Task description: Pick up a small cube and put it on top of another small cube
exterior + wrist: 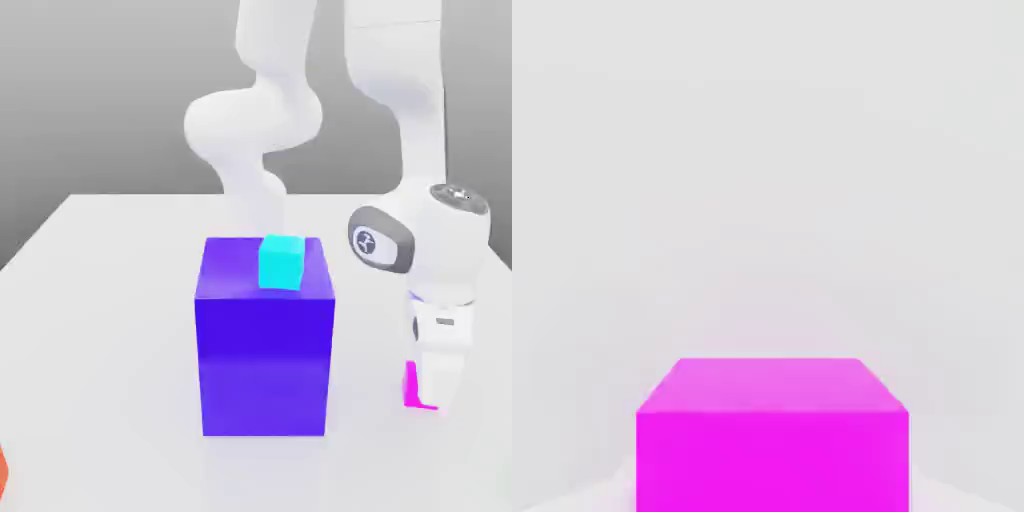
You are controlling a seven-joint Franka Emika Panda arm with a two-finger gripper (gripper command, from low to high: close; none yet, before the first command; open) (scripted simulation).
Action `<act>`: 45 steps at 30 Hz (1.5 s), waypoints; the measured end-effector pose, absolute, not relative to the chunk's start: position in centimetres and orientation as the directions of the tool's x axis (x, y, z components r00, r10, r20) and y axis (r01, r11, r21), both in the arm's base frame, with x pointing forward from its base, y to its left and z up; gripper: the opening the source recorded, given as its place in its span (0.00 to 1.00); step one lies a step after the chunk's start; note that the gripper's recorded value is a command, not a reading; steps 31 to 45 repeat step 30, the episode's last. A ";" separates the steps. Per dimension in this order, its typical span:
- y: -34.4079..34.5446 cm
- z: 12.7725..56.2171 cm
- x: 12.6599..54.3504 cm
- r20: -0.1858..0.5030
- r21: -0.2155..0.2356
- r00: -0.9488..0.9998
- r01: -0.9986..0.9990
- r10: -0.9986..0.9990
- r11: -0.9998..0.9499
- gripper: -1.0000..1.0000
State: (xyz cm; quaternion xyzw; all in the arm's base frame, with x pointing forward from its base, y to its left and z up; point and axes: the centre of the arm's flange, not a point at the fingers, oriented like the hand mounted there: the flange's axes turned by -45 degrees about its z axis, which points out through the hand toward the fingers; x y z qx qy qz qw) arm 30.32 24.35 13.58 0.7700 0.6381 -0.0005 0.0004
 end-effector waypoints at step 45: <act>34.7 18.4 45.2 0.000 -0.001 0.550 0.835 0.835 -0.550 1.00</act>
